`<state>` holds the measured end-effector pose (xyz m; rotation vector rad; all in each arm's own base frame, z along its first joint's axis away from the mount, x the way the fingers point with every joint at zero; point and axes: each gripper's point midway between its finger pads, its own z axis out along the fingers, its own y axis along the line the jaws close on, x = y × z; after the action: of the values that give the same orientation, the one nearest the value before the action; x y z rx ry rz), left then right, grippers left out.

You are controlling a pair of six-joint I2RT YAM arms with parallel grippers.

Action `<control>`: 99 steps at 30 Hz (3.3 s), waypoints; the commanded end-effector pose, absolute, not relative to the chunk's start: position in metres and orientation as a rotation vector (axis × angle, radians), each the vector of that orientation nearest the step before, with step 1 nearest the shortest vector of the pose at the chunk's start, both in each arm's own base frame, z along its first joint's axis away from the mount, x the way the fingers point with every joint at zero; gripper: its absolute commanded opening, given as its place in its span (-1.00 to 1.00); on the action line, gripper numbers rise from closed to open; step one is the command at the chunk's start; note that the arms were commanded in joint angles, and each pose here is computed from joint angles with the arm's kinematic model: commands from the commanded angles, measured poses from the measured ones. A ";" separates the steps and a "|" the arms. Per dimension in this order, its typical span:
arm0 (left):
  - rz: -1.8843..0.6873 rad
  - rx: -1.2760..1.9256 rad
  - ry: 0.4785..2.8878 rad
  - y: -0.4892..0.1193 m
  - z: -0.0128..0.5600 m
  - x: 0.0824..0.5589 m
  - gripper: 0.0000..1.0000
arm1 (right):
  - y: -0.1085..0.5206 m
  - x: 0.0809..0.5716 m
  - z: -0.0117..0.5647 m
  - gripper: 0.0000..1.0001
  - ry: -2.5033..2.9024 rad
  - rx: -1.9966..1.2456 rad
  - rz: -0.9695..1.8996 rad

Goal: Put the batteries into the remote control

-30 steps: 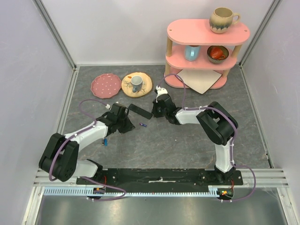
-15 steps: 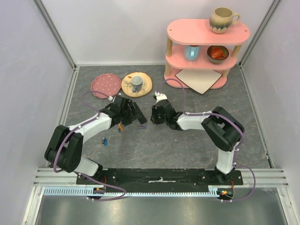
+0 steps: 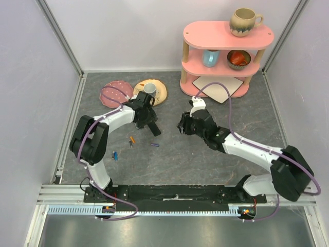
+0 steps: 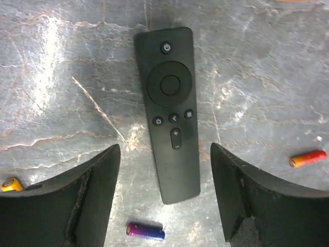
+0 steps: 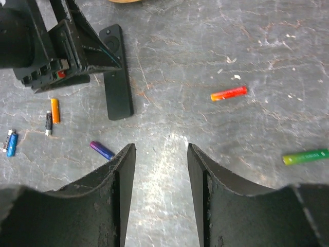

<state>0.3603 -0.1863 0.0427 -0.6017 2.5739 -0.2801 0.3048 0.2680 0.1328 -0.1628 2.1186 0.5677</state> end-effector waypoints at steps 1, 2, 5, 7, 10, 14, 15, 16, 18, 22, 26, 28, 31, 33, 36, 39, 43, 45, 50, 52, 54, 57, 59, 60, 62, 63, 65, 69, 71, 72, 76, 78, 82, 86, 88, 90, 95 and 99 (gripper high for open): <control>-0.123 -0.603 2.602 -0.174 0.033 0.370 0.47 | 0.250 0.287 0.135 0.05 2.132 -0.159 0.543; -0.122 -0.604 2.600 -0.175 0.034 0.373 0.46 | 0.249 0.286 0.138 0.06 2.122 -0.157 0.549; -0.109 -0.613 2.609 -0.178 0.029 0.378 0.44 | 0.247 0.282 0.151 0.08 2.089 -0.148 0.585; -0.103 -0.616 2.608 -0.180 0.029 0.381 0.44 | 0.246 0.279 0.150 0.09 2.092 -0.146 0.597; -0.056 -0.611 2.623 -0.179 0.025 0.385 0.43 | 0.246 0.275 0.144 0.08 2.108 -0.147 0.604; 0.008 -0.593 2.644 -0.178 0.021 0.387 0.37 | 0.247 0.271 0.135 0.09 2.132 -0.143 0.615; 0.036 -0.590 2.648 -0.175 0.017 0.385 0.34 | 0.247 0.271 0.135 0.09 2.132 -0.144 0.621; 0.057 -0.588 2.658 -0.173 0.016 0.383 0.31 | 0.247 0.271 0.135 0.09 2.133 -0.141 0.623; 0.105 -0.593 2.668 -0.168 0.009 0.380 0.20 | 0.248 0.271 0.137 0.09 2.126 -0.142 0.630; 0.180 -0.592 2.706 -0.161 0.000 0.373 0.03 | 0.250 0.271 0.144 0.10 2.111 -0.141 0.648; 0.186 -0.591 2.713 -0.161 -0.001 0.372 -0.38 | 0.250 0.271 0.153 0.10 2.089 -0.135 0.660; 0.161 -0.588 2.686 -0.162 0.012 0.375 -0.64 | 0.249 0.271 0.156 0.10 2.087 -0.135 0.661; 0.098 -0.572 2.623 -0.164 0.040 0.384 -0.89 | 0.249 0.270 0.166 0.10 2.074 -0.133 0.669; 0.001 -0.550 2.554 -0.169 0.077 0.388 -0.96 | 0.248 0.270 0.174 0.11 2.068 -0.135 0.672; -0.137 -0.535 2.461 -0.172 0.128 0.383 -0.96 | 0.248 0.272 0.190 0.11 2.041 -0.137 0.672; -0.306 -0.514 2.381 -0.176 0.169 0.366 -0.96 | 0.249 0.274 0.206 0.11 2.014 -0.148 0.672; -0.678 -0.377 2.180 -0.198 0.205 0.340 -0.96 | 0.257 0.268 0.225 0.24 1.925 -0.211 0.756; -0.885 -0.275 2.091 -0.215 0.221 0.320 -0.96 | 0.262 0.264 0.231 0.33 1.870 -0.208 0.830; -1.260 -0.089 1.646 -0.226 0.265 0.270 -0.96 | 0.293 0.229 0.250 0.67 1.863 -0.323 1.140; -1.310 -0.039 1.589 -0.224 0.267 0.252 -0.96 | 0.305 0.218 0.260 0.77 1.819 -0.321 1.288; -1.348 0.038 1.515 -0.226 0.281 0.239 -0.96 | 0.313 0.205 0.270 0.82 1.749 -0.343 1.424; -1.419 0.129 1.398 -0.228 0.306 0.220 -0.96 | 0.317 0.192 0.273 0.86 1.700 -0.347 1.548; -1.479 0.158 1.364 -0.231 0.312 0.211 -0.96 | 0.318 0.185 0.278 0.85 1.659 -0.356 1.613; -1.500 0.169 1.337 -0.231 0.317 0.207 -0.96 | 0.317 0.182 0.274 0.84 1.659 -0.357 1.629; -1.551 0.194 1.272 -0.231 0.329 0.199 -0.96 | 0.318 0.177 0.280 0.83 1.623 -0.362 1.666; -1.572 0.217 1.270 -0.234 0.328 0.196 -0.96 | 0.317 0.176 0.280 0.83 1.618 -0.363 1.673; -1.624 0.245 1.226 -0.235 0.334 0.188 -0.96 | 0.315 0.173 0.287 0.83 1.582 -0.365 1.686; -1.684 0.270 1.200 -0.238 0.335 0.182 -0.96 | 0.311 0.170 0.298 0.84 1.532 -0.374 1.692; -1.718 0.265 1.186 -0.239 0.335 0.181 -0.96 | 0.311 0.172 0.296 0.82 1.552 -0.368 1.668; -1.730 0.262 1.188 -0.239 0.334 0.180 -0.96 | 0.310 0.173 0.295 0.82 1.549 -0.372 1.649; -1.760 0.248 1.215 -0.243 0.330 0.184 -0.96 | 0.313 0.173 0.293 0.79 1.553 -0.413 1.629; -1.769 0.248 1.209 -0.244 0.333 0.185 -0.96 | 0.319 0.174 0.287 0.77 1.600 -0.432 1.603; -1.777 0.256 1.211 -0.246 0.336 0.187 -0.96 | 0.327 0.172 0.283 0.73 1.612 -0.465 1.586; -1.781 0.256 1.221 -0.248 0.334 0.188 -0.96 | 0.334 0.168 0.293 0.71 1.584 -0.493 1.613; -1.783 0.253 1.230 -0.249 0.333 0.189 -0.96 | 0.338 0.167 0.292 0.69 1.586 -0.506 1.619; -1.782 0.251 1.234 -0.249 0.331 0.190 -0.96 | 0.342 0.166 0.290 0.66 1.593 -0.517 1.626; -1.784 0.245 1.232 -0.248 0.330 0.189 -0.96 | 0.350 0.162 0.287 0.40 1.587 -0.534 1.663; -1.783 0.240 1.231 -0.248 0.330 0.190 -0.96 | 0.354 0.159 0.284 0.22 1.592 -0.542 1.689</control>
<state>0.1975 -0.2495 0.3098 0.2006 1.3119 -1.7578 0.1647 0.3484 0.2602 -0.4971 1.6922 1.6388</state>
